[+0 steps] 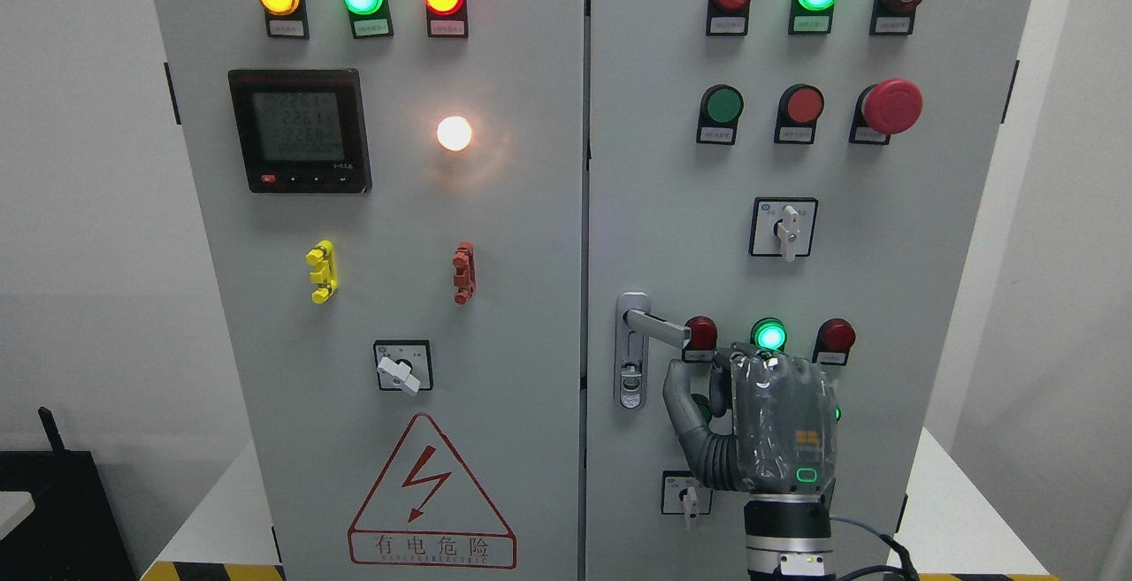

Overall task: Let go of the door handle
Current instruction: 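Open the right hand and pull it away from the handle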

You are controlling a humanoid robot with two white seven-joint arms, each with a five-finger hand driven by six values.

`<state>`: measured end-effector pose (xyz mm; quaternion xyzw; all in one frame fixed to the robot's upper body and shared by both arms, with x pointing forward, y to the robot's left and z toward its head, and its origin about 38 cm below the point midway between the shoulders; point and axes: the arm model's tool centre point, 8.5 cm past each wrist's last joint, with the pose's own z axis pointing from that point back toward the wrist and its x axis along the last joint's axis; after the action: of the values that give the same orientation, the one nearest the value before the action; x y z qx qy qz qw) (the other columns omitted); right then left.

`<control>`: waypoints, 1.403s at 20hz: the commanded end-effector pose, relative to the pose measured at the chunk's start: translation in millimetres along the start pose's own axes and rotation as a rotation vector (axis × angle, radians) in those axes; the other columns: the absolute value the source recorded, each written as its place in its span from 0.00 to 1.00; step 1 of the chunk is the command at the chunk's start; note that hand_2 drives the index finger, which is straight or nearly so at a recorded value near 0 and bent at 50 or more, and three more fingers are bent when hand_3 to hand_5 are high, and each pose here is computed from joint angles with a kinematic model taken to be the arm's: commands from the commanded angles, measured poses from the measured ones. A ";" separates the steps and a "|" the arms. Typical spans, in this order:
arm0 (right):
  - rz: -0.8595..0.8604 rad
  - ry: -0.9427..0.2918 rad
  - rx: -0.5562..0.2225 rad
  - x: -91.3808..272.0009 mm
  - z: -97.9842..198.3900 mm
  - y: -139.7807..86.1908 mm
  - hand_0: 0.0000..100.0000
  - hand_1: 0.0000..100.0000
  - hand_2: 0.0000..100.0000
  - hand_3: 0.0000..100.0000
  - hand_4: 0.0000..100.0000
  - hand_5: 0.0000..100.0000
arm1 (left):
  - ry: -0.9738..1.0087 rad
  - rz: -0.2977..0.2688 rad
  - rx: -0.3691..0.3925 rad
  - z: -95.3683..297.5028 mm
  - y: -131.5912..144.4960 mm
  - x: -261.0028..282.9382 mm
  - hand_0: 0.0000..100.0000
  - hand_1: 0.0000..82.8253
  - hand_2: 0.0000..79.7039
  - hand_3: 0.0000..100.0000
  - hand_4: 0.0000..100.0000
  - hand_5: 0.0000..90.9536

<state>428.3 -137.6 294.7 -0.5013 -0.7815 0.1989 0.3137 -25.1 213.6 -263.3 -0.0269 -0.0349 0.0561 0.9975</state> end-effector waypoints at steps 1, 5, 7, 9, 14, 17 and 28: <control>0.000 0.032 0.005 -10.0 31.3 -7.7 0.61 0.40 0.96 1.00 1.00 0.97 | -0.015 -0.013 -0.003 -0.8 -0.8 5.2 0.12 0.47 0.00 0.00 0.00 0.00; -0.011 -0.008 -0.033 -16.2 45.9 -22.8 0.63 0.37 0.54 0.86 0.73 0.77 | -0.015 -0.013 -0.003 -0.8 -0.8 5.2 0.12 0.47 0.00 0.00 0.00 0.00; -0.012 -0.031 -0.050 -21.8 48.8 -30.8 0.62 0.36 0.43 0.71 0.61 0.65 | -0.015 -0.013 -0.003 -0.8 -0.8 5.2 0.12 0.47 0.00 0.00 0.00 0.00; -0.008 -0.044 -0.063 -25.4 47.7 -36.2 0.63 0.32 0.30 0.50 0.43 0.45 | -0.015 -0.013 -0.003 -0.8 -0.8 5.2 0.12 0.47 0.00 0.00 0.00 0.00; -0.051 -0.120 -0.089 -22.2 48.4 -44.2 0.62 0.15 0.00 0.03 0.02 0.01 | -0.015 -0.013 -0.003 -0.8 -0.8 5.2 0.12 0.47 0.00 0.00 0.00 0.00; -0.070 -0.122 -0.092 -22.0 48.4 -44.6 0.58 0.13 0.00 0.00 0.00 0.00 | -0.015 -0.014 -0.004 -0.8 -0.8 5.2 0.12 0.47 0.00 0.00 0.00 0.00; -0.068 -0.118 -0.081 -24.1 50.7 -42.8 0.49 0.19 0.00 0.00 0.00 0.00 | -0.015 -0.013 -0.003 -0.8 -0.8 5.2 0.12 0.47 0.00 0.00 0.00 0.00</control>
<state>375.9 -176.8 274.7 -0.4746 -0.8207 0.1876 0.2568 -25.1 213.6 -263.3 -0.0269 -0.0349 0.0561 0.9975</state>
